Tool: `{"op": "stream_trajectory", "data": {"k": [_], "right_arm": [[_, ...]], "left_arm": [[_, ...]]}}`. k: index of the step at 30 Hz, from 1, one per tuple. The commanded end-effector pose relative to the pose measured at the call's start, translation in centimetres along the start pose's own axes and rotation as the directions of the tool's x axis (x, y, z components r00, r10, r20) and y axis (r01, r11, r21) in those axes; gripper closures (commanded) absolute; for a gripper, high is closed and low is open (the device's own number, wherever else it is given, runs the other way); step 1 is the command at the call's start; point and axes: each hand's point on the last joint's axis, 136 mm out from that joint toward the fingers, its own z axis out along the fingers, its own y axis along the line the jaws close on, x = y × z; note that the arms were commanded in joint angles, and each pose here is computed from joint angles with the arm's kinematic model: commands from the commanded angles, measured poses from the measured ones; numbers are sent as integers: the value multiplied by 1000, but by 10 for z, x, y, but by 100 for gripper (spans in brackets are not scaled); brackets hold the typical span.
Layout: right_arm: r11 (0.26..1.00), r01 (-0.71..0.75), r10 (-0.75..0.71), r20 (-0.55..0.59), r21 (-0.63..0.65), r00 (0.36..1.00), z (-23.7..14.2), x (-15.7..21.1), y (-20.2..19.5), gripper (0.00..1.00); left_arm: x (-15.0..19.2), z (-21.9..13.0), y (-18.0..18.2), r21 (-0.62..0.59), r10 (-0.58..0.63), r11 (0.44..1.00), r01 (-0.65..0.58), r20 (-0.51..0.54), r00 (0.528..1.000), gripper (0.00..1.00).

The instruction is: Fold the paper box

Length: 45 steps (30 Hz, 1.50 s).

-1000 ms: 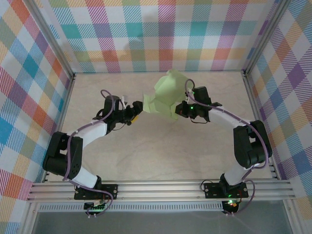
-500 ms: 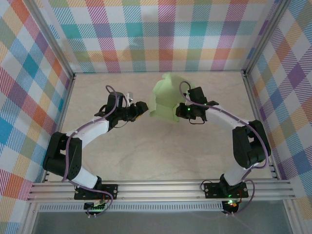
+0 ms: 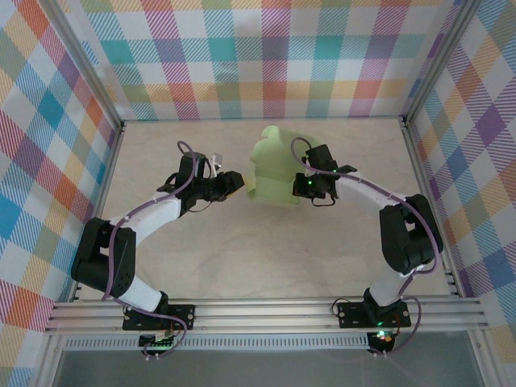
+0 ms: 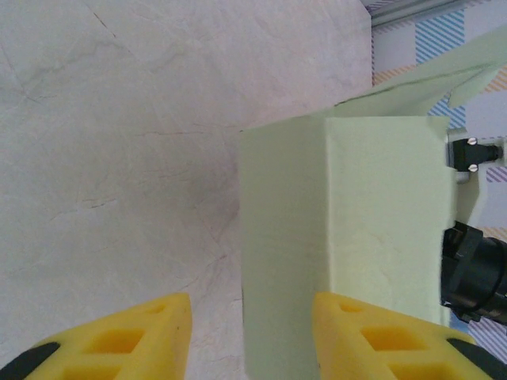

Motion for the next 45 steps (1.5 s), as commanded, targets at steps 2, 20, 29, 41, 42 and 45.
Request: {"op": "stream_trajectory", "data": {"k": [2,20,29,41,42,45], "right_arm": [[1000,13,-13,-5,-19,1000,1,-2,7,100],[997,57,-56,-32,51,998,9,7,0,100],[982,119,-116,-29,145,993,6,7,-5,100],[979,131,-130,-14,156,991,3,4,-2,100],[979,130,-129,-13,157,992,3,4,-2,100],[980,128,-128,-11,149,992,2,4,-1,100]], "left_arm": [[1,6,-19,61,13,998,-11,-30,999,56],[30,50,-19,32,-24,999,29,-161,987,65],[40,62,6,-77,-66,996,50,-209,976,66],[57,76,33,-173,-88,984,43,-260,962,68],[59,78,36,-181,-90,983,43,-263,961,69],[62,81,41,-195,-96,980,43,-272,957,70]]}}
